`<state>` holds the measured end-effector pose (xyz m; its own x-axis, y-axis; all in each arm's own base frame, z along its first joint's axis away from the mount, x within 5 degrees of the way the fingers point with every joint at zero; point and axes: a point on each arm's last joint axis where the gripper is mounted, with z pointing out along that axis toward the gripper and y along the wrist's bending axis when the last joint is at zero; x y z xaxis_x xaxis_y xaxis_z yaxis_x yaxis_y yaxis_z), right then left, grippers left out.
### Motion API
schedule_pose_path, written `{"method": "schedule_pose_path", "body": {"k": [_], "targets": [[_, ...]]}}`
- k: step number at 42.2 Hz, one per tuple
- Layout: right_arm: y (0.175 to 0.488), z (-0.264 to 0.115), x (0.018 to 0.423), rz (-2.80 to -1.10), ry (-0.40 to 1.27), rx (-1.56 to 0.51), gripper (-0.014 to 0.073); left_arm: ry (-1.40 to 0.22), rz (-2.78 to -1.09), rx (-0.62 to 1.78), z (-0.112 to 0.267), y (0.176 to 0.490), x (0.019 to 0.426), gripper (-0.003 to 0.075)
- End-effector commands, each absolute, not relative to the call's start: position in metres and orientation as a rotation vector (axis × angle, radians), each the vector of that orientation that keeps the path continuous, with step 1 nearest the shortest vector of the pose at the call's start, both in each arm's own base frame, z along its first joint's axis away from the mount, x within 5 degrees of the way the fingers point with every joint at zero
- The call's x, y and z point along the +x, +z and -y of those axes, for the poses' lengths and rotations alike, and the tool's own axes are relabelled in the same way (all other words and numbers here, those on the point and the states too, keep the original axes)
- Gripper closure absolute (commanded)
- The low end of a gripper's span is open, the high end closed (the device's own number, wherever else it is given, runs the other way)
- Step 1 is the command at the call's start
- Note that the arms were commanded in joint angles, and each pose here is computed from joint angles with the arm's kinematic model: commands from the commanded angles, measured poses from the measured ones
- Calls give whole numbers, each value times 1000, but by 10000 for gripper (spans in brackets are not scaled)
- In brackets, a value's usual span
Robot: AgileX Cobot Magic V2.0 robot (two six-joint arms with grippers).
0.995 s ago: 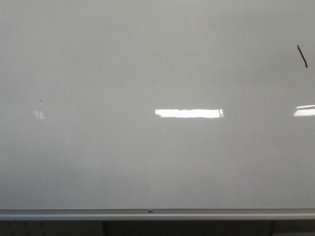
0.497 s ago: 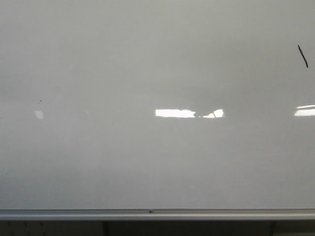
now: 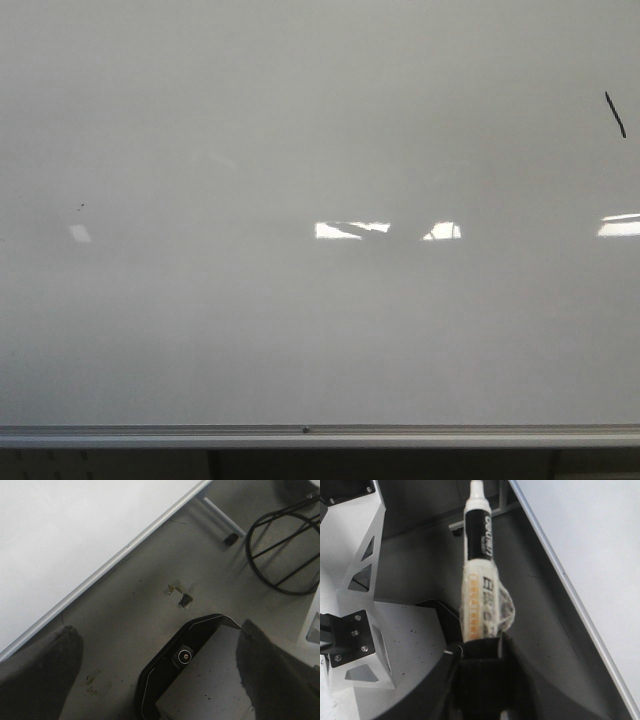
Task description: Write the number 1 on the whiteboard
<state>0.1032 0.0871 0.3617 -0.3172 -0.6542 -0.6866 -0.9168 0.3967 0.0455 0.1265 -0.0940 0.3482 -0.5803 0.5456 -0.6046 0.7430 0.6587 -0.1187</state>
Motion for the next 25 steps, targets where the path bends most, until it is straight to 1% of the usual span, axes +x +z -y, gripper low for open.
{"method": "schedule_pose_path", "body": {"k": [1, 3, 5, 9, 13, 18, 25], "targets": [[363, -95, 103, -2064, 680, -1440, 683, -529, -2286, 1003, 99, 358, 125, 121], [360, -99, 106, -2067, 692, -1463, 683, -540, -2272, 1008, 101, 359, 124, 121], [357, -104, 110, -2075, 709, -1488, 683, -540, -2219, 1042, 105, 361, 124, 121], [349, -114, 117, -2089, 740, -1557, 683, -538, -2068, 1261, 121, 368, 115, 121], [342, -121, 122, -2094, 722, -1615, 683, -517, -1974, 1432, 137, 382, 110, 121], [340, -125, 127, -2091, 710, -1608, 683, -519, -1956, 1601, 162, 389, 112, 121], [340, -125, 127, -2091, 710, -1608, 683, -494, -1892, 1843, 204, 382, 120, 121]]}}
